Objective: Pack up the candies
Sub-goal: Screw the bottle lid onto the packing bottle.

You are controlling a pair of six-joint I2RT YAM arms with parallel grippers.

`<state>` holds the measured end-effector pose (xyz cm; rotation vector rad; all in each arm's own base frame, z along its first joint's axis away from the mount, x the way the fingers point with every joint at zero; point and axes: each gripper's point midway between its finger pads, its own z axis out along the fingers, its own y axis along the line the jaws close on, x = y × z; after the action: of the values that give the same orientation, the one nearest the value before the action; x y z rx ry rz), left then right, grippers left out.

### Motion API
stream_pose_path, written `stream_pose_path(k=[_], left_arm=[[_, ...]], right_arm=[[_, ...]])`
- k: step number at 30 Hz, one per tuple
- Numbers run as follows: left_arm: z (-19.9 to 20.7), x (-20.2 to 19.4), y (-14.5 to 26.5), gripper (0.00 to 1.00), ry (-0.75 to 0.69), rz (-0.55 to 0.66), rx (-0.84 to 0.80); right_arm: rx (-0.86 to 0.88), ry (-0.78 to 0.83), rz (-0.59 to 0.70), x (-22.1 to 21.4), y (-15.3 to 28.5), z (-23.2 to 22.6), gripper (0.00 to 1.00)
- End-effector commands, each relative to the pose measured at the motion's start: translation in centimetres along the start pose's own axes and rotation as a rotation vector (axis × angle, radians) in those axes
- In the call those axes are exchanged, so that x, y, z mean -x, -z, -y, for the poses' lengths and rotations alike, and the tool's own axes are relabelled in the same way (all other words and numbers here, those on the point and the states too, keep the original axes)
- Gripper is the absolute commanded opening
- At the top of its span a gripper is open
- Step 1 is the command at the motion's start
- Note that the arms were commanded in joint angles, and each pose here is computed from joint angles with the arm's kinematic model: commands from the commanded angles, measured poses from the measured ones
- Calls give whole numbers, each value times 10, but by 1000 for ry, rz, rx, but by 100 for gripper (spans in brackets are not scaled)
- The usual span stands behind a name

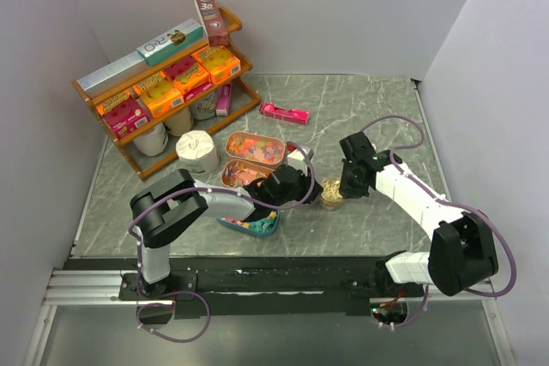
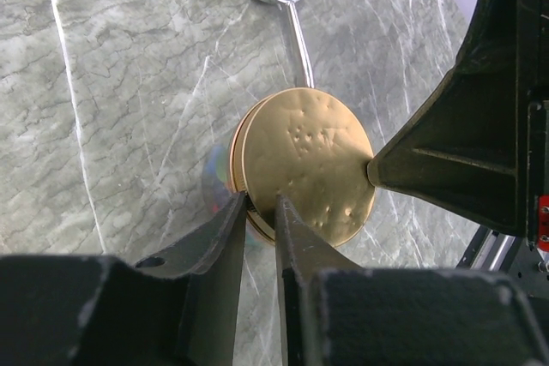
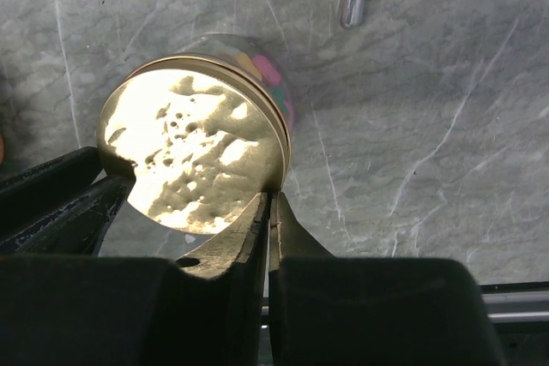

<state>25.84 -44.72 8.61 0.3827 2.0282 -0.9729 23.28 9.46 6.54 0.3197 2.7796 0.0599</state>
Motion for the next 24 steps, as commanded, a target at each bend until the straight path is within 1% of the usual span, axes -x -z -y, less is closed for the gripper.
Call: stream_pose_path(k=[1, 7, 12, 18, 20, 22, 24], left_arm=[[-22, -64, 11, 20, -35, -189, 23], [-25, -89, 14, 12, -30, -247, -16], [-32, -109, 15, 9, -50, -305, -14], [-36, -121, 19, 7, -58, -325, -21], [-34, -121, 19, 7, -49, -319, -27], [-28, -112, 17, 9, -53, -291, -37], [-15, -91, 15, 12, -68, -237, -55]], right_arm=[[-55, -8, -186, -52, -40, 13, 8], [-39, -12, -161, -45, -35, 8, 8], [-17, -20, -142, -35, -31, 1, 8], [10, -31, -117, -30, -27, -7, 9], [9, -36, -111, -28, -25, -7, 10], [15, -41, -89, -21, -19, -9, 12], [11, -36, -64, -15, -10, -8, 16]])
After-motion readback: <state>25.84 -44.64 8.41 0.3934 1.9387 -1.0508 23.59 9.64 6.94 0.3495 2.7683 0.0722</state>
